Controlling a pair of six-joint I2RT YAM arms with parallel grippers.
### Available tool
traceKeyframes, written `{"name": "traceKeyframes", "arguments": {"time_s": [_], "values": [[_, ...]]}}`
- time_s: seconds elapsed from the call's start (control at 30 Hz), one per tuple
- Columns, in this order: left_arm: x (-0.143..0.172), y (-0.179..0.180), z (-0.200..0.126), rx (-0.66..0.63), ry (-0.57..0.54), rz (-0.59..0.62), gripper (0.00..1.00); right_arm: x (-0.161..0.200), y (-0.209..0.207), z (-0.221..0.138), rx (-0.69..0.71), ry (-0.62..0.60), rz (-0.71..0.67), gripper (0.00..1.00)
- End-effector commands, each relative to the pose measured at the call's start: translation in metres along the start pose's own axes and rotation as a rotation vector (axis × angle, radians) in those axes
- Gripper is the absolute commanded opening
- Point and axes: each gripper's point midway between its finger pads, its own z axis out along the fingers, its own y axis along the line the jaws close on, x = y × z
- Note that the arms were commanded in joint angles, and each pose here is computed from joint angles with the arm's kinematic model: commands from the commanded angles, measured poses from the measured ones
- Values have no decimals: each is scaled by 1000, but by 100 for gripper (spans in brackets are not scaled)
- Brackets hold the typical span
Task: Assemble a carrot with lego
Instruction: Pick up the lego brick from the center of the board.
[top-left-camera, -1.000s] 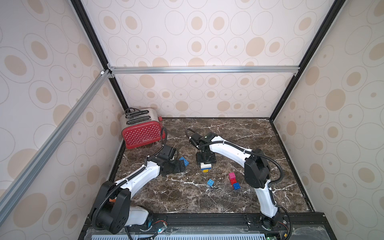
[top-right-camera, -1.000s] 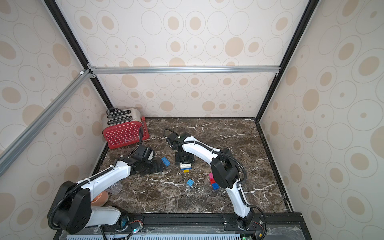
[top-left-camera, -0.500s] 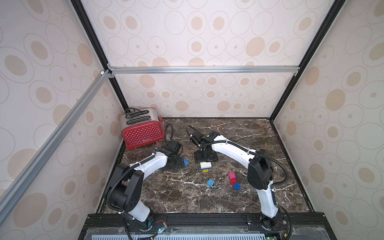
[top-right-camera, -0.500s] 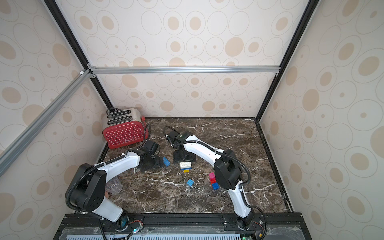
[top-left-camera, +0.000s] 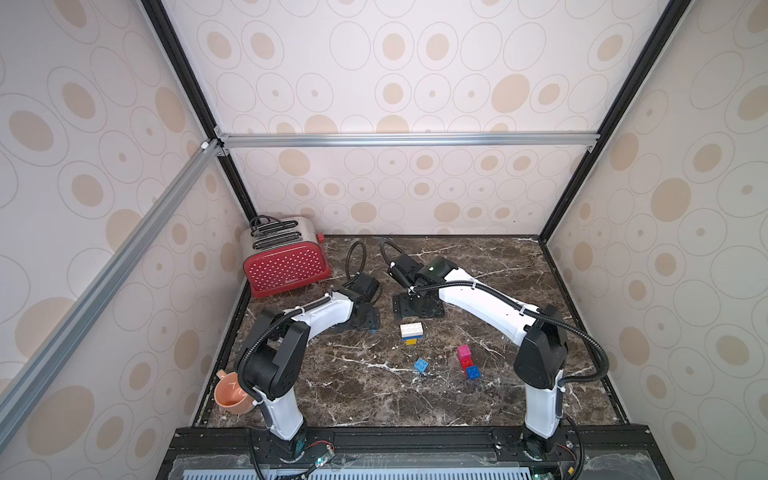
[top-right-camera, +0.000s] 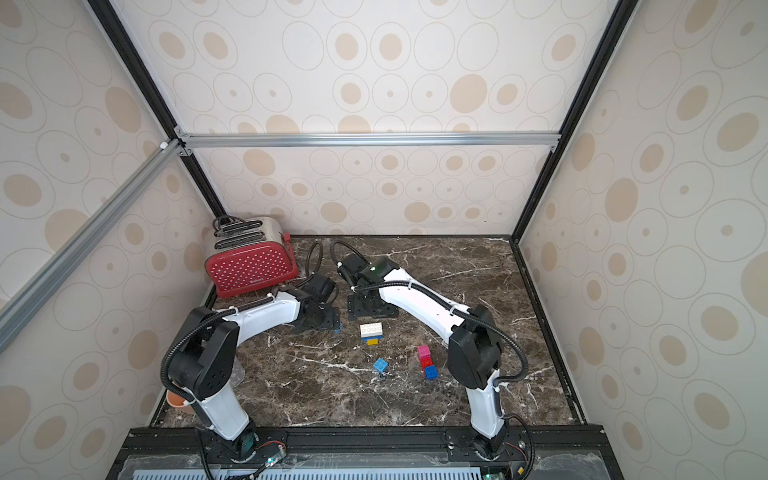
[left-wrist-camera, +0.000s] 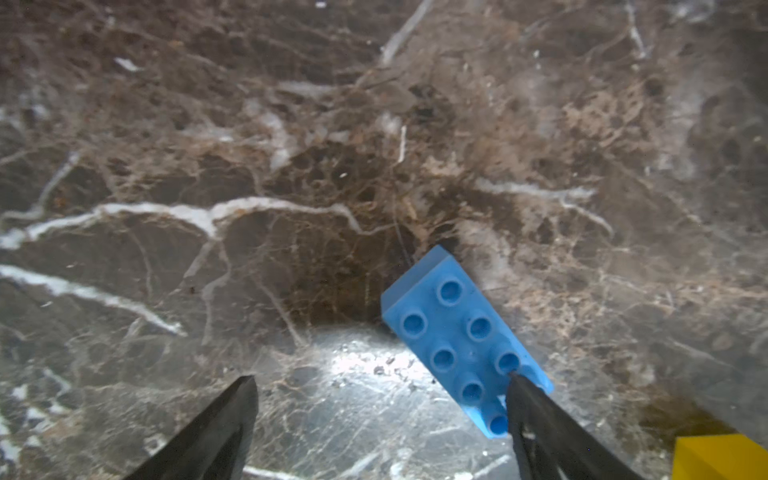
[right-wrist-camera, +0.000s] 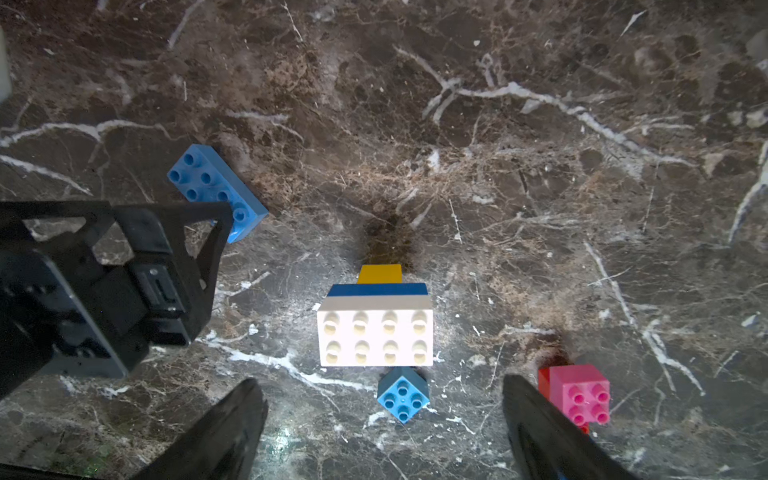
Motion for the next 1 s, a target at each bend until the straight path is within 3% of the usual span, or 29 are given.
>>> {"name": "traceKeyframes", "arguments": {"time_s": [0.0,0.3,0.47,0.73,0.97], "values": [[-8,-12,5,23,-5,-29,93,-3,-14,-11,15,-33,17,93],[-27,-20,-14,66,-86,57,92,-2,-12,-12,-8,-35,17,94],[-23,-42,-11,145,-35,155,82,-1,-11,-11,-13,-31,18,95],[-17,-37,-6,95,15,314,81,-2,-12,-13,-15,-34,15,96],[-4,-33,12,64,87,349,82,-5,-17,-16,-18,-46,32,97]]}}
